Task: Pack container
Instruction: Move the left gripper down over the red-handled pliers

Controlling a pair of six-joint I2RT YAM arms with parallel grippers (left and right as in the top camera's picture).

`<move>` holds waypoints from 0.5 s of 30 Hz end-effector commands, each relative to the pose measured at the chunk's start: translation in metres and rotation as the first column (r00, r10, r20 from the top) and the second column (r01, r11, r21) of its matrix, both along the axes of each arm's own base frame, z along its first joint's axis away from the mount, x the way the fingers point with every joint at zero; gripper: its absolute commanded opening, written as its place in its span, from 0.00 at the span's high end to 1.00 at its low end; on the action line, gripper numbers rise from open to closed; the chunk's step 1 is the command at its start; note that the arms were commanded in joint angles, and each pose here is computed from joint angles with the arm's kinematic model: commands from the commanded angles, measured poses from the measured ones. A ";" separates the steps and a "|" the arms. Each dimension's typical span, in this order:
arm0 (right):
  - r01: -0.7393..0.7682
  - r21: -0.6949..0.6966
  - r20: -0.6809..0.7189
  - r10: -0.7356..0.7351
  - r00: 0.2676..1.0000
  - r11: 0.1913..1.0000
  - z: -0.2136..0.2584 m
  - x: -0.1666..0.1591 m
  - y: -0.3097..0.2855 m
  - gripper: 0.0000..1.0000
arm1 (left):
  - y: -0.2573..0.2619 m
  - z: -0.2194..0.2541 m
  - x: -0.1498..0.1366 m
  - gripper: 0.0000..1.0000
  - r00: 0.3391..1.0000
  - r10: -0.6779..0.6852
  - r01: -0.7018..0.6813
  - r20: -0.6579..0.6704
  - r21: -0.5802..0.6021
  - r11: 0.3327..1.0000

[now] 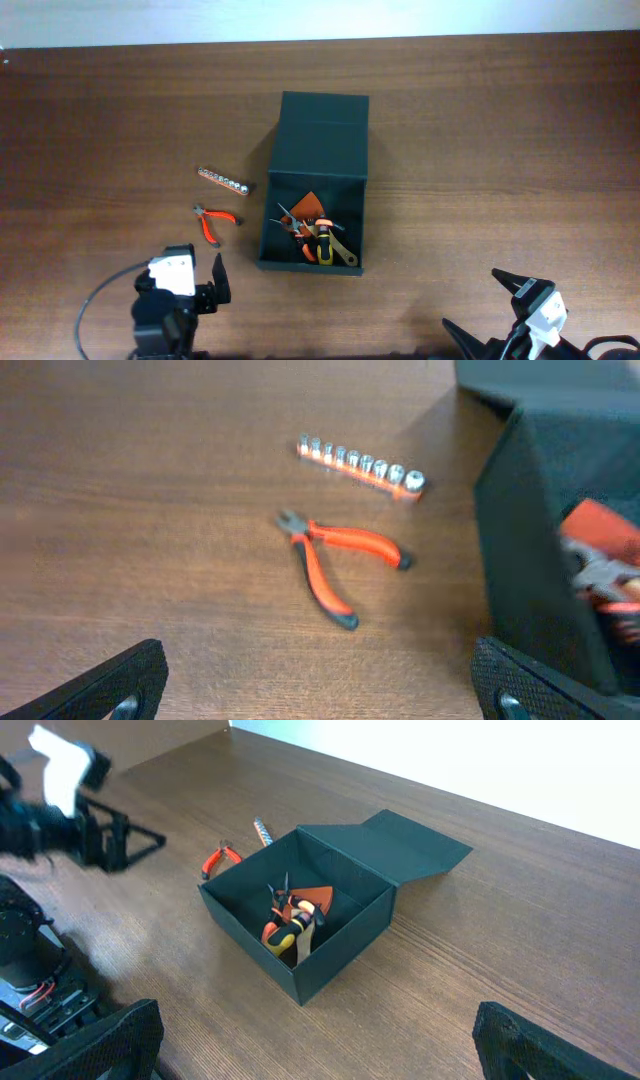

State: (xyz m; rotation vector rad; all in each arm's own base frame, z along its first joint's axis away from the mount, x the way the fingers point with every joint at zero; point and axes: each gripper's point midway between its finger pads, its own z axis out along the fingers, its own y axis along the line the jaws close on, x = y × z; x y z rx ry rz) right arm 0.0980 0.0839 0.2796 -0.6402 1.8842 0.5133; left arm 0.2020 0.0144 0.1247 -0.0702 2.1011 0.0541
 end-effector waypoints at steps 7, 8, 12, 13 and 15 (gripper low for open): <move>0.012 0.005 -0.004 -0.012 1.000 1.000 -0.001 0.001 -0.001 0.01 | -0.033 0.123 0.030 0.01 0.983 -0.163 0.171 0.079 -0.100 0.980; 0.012 0.005 -0.004 -0.012 1.000 1.000 -0.001 0.001 -0.001 0.01 | -0.035 0.126 0.033 0.01 0.982 -0.173 0.181 0.072 -0.118 0.976; 0.012 0.005 -0.004 -0.012 1.000 1.000 -0.001 0.001 -0.001 0.01 | -0.034 0.122 0.054 0.01 0.991 -0.129 0.123 -0.016 -0.208 0.970; 0.012 0.005 -0.004 -0.012 1.000 1.000 -0.001 0.001 -0.001 0.01 | -0.034 0.116 0.058 0.01 0.991 -0.121 0.106 -0.050 -0.227 0.968; 0.012 0.005 -0.004 -0.012 1.000 1.000 -0.001 0.001 -0.001 0.01 | -0.033 0.099 0.065 0.01 0.986 -0.086 0.042 -0.145 -0.284 0.958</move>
